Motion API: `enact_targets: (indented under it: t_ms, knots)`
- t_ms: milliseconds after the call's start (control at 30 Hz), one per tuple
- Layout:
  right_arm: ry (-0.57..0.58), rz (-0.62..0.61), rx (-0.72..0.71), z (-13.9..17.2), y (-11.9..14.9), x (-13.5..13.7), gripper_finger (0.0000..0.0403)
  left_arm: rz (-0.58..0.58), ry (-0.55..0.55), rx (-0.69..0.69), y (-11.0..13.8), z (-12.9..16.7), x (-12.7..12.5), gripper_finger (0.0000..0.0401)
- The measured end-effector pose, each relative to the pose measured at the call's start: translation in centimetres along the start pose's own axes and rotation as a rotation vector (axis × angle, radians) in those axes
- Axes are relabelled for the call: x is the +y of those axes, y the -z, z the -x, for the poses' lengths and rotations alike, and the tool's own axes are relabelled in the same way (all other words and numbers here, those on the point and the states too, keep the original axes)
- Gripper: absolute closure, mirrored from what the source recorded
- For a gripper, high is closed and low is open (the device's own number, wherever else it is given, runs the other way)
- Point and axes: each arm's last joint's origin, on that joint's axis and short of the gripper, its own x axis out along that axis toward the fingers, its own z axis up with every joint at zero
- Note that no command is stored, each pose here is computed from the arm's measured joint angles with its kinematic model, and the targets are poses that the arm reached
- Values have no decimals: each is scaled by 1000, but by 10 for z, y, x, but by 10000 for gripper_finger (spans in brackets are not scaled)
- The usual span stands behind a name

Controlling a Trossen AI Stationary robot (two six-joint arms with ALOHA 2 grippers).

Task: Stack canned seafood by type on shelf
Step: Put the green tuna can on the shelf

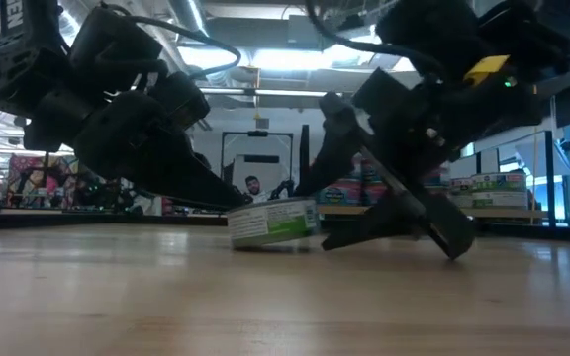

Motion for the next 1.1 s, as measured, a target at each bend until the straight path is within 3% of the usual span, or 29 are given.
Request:
enact_targets:
  t_ms: [167, 333, 467, 567, 700, 800, 1100]
  knots:
    - [14, -9, 17, -12, -1, -10, 130, 1, -4, 1, 0, 0, 1, 210]
    - [2, 86, 77, -26, -5, -7, 130, -1, -3, -2, -1, 0, 1, 210]
    - [42, 86, 80, -27, -10, -9, 137, 0, -4, -2, -1, 0, 1, 210]
    - [84, 74, 84, -27, -15, -13, 176, 2, -4, 0, 0, 0, 1, 210]
    - [92, 65, 107, -25, -19, -8, 265, 27, -12, -27, -3, 0, 1, 210]
    - [116, 63, 126, -20, -25, -4, 270, 34, -7, -39, -6, 1, 0, 210]
    - [112, -223, 171, 31, -38, -26, 270, 32, -12, -37, -20, 13, -1, 210]
